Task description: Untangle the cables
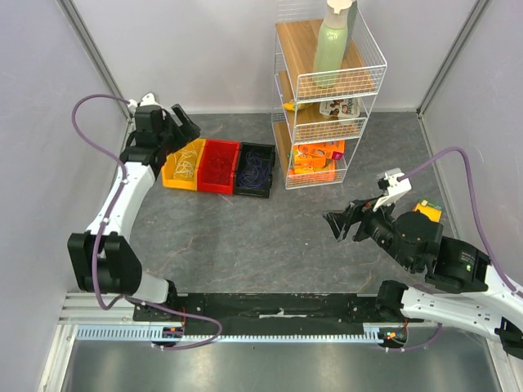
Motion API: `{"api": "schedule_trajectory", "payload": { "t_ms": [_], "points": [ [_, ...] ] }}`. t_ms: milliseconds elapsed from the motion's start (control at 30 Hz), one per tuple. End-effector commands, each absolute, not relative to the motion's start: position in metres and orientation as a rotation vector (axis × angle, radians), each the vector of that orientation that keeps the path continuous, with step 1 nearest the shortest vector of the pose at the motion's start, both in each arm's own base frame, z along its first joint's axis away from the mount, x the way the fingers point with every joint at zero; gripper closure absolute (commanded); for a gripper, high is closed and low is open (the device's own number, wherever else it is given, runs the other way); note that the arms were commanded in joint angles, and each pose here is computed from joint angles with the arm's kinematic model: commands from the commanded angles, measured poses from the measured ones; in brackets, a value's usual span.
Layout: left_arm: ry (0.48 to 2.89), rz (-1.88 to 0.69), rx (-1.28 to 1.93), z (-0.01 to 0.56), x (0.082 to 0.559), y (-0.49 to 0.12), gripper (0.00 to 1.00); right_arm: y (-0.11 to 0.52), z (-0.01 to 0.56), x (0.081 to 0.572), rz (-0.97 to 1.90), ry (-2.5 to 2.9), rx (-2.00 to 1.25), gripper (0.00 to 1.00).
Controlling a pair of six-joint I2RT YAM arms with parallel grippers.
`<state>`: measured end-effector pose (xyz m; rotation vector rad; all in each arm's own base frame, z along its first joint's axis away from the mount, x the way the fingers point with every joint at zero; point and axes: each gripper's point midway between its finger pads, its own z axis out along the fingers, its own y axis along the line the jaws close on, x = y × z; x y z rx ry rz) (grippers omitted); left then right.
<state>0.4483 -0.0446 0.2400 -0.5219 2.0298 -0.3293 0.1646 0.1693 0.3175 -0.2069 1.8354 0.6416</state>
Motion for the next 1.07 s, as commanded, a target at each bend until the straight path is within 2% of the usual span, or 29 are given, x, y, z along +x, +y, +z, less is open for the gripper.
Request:
{"api": "schedule_trajectory", "payload": {
  "t_ms": [0, 67, 133, 300, 433, 733, 867, 1033],
  "points": [
    [1.977, -0.704, -0.329, 0.276, 0.424, -0.1, 0.16, 0.16, 0.333, 0.172, 0.61, 1.786, -0.155, 0.14],
    [1.951, -0.884, -0.194, 0.284, 0.401, -0.13, 0.18, 0.152, 0.331, 0.175, 0.563, 1.786, -0.131, 0.13],
    [1.873, -1.0, -0.018, 0.302, 0.372, -0.162, 0.16, 0.137, 0.329, 0.182, 0.472, 1.787, -0.081, 0.13],
    [1.74, -0.983, 0.354, 0.32, 0.292, -0.237, 0.12, 0.099, 0.318, 0.192, 0.226, 1.805, 0.0, 0.11],
    [1.583, -1.063, 0.547, 0.339, 0.233, -0.262, 0.11, 0.086, 0.318, 0.195, 0.142, 1.793, 0.03, 0.09],
    [1.21, -1.153, 0.784, 0.414, 0.154, -0.252, 0.09, 0.072, 0.337, 0.197, 0.131, 1.736, 0.118, 0.02],
    [1.108, -1.113, 0.78, 0.44, 0.141, -0.239, 0.08, 0.064, 0.35, 0.194, 0.168, 1.697, 0.145, 0.02],
    [1.101, -1.087, 0.758, 0.44, 0.143, -0.234, 0.07, 0.057, 0.365, 0.186, 0.288, 1.63, 0.164, 0.02]
  ]
}}
